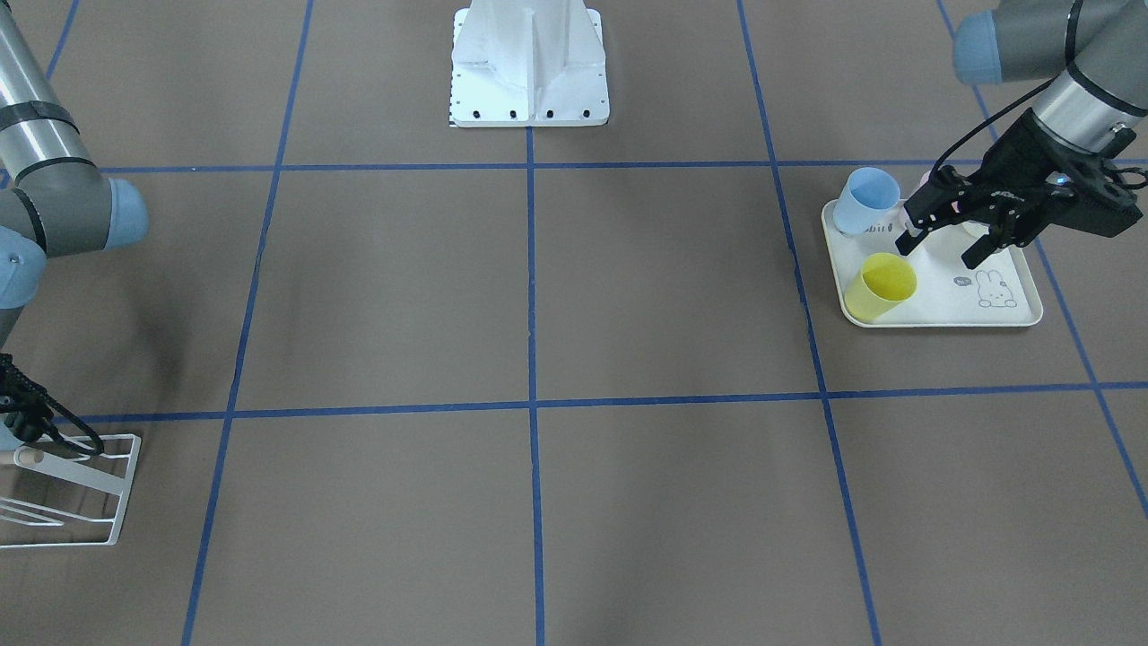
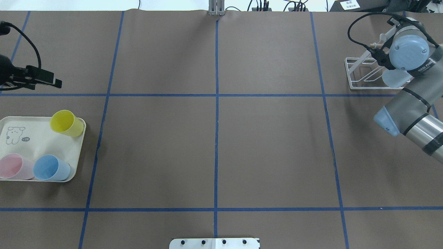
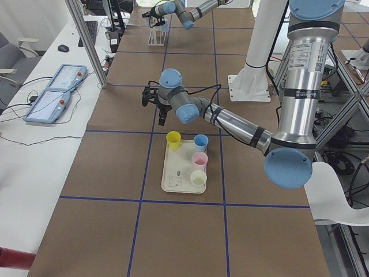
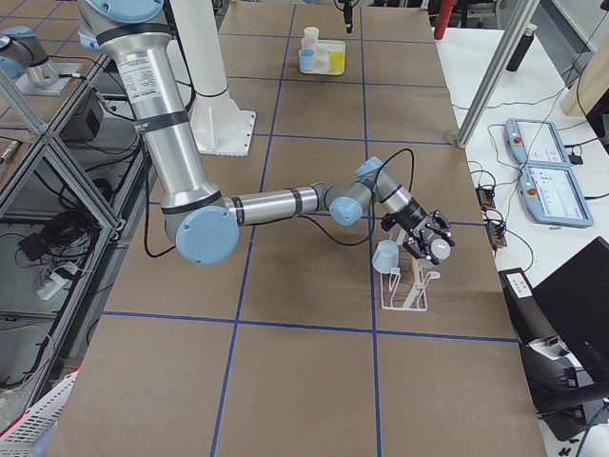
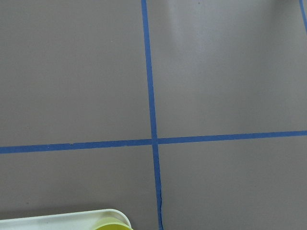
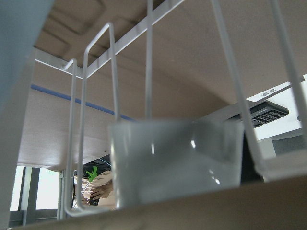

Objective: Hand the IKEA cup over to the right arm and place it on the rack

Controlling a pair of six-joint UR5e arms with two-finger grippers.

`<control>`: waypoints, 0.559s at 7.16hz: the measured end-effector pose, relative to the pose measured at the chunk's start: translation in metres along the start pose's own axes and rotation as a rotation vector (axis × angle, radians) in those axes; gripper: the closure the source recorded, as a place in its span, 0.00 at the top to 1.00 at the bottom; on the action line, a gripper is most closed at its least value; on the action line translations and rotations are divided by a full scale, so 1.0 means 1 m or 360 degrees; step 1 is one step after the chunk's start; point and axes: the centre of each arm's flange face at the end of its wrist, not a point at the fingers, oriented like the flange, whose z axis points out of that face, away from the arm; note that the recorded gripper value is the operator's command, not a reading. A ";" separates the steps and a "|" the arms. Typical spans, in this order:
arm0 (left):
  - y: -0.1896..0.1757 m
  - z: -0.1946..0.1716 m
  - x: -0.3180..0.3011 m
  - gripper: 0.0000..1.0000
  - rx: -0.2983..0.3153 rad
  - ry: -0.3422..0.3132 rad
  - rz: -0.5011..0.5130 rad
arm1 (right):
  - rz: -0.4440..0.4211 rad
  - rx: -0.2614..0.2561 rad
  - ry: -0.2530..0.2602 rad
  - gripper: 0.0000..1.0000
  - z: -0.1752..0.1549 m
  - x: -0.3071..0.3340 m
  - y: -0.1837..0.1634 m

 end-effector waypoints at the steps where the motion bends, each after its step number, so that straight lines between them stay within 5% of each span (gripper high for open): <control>1: 0.000 0.000 0.000 1.00 0.0000 0.0000 -0.0001 | 0.0002 0.0001 0.0003 0.99 -0.001 0.001 0.000; 4: 0.000 0.000 0.000 1.00 0.0000 0.0001 -0.0001 | 0.0007 0.0000 0.0020 0.99 -0.005 0.004 0.004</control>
